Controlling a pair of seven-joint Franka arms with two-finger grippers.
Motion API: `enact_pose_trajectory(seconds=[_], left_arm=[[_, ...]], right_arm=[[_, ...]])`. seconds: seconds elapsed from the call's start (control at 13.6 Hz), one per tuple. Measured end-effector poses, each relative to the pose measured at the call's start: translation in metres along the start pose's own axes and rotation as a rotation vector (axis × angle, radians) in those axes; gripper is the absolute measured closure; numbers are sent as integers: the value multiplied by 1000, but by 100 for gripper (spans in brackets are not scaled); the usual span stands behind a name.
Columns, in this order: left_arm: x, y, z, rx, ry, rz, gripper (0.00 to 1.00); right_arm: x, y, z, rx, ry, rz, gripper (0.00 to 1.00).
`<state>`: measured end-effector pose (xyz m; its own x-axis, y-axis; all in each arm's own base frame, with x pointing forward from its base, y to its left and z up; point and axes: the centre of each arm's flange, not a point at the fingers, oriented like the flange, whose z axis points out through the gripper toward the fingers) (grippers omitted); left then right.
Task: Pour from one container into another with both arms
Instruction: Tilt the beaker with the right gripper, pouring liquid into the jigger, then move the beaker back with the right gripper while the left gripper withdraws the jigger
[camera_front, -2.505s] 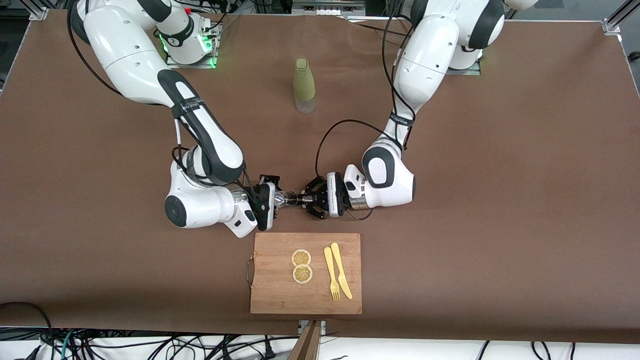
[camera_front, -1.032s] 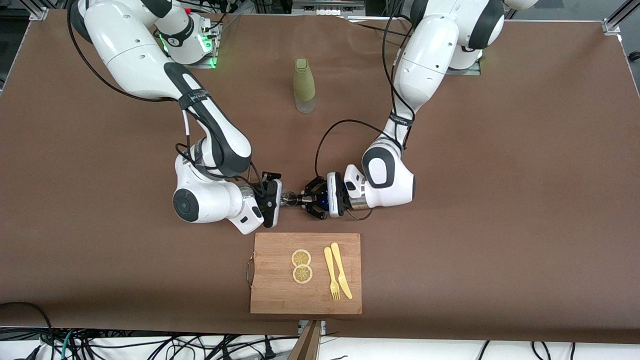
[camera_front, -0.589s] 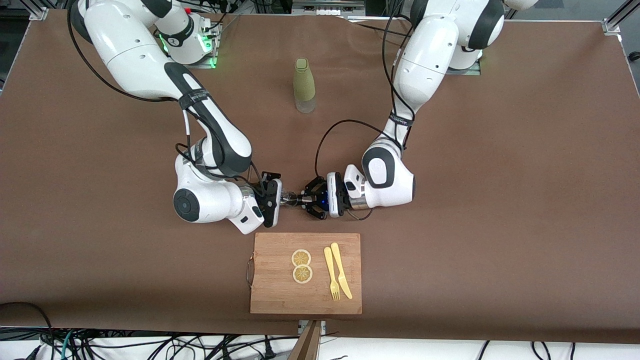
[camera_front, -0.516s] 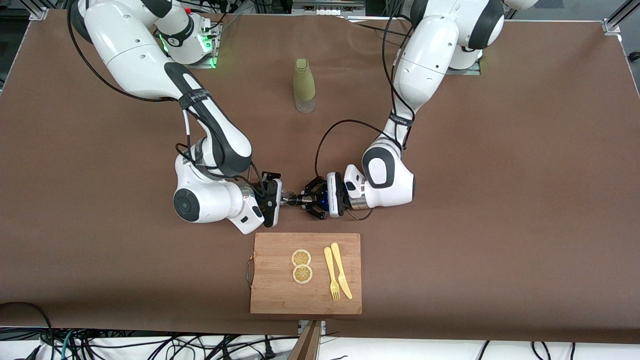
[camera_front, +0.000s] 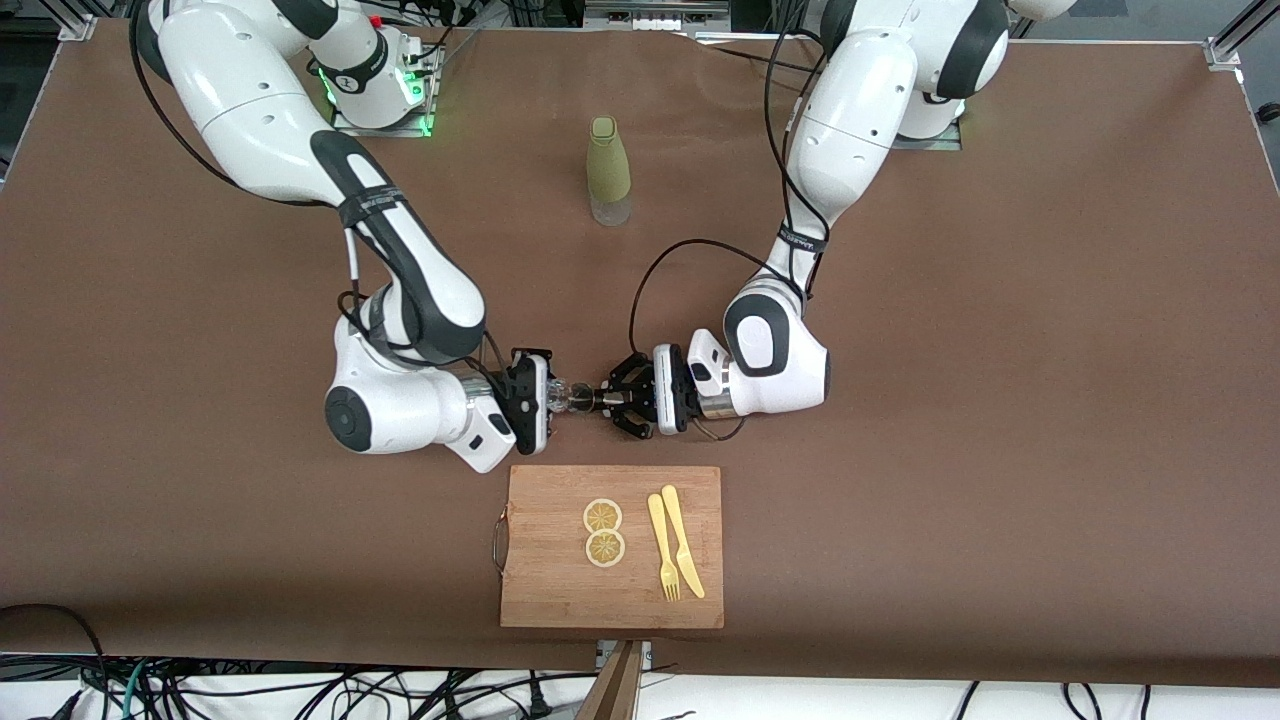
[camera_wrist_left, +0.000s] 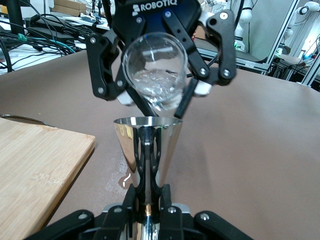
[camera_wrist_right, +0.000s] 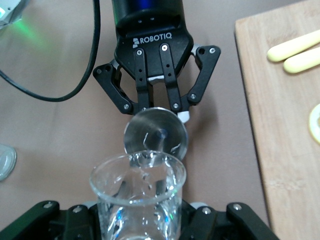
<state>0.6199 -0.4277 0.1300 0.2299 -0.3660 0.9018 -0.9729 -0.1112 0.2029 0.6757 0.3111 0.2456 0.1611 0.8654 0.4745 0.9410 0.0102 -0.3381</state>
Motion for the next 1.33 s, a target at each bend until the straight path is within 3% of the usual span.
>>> enact_pose_trajectory(seconds=[0.22, 0.52, 0.96, 1.18, 1.33], left_arm=[[0, 1, 1, -13, 6, 0, 79], [-4, -15, -25, -100, 64, 47, 79], [-42, -53, -121, -234, 221, 133, 79], [-74, -62, -193, -352, 217, 184, 79], [-98, -64, -240, -413, 210, 229, 79]], right_arm=[[-16, 8, -12, 0, 53, -42, 73], [-60, 23, -23, 4, 144, -130, 73], [-172, 35, -43, 31, 291, -303, 73], [-228, 30, -43, 19, 387, -367, 72], [-258, 23, -41, 31, 423, -404, 72]])
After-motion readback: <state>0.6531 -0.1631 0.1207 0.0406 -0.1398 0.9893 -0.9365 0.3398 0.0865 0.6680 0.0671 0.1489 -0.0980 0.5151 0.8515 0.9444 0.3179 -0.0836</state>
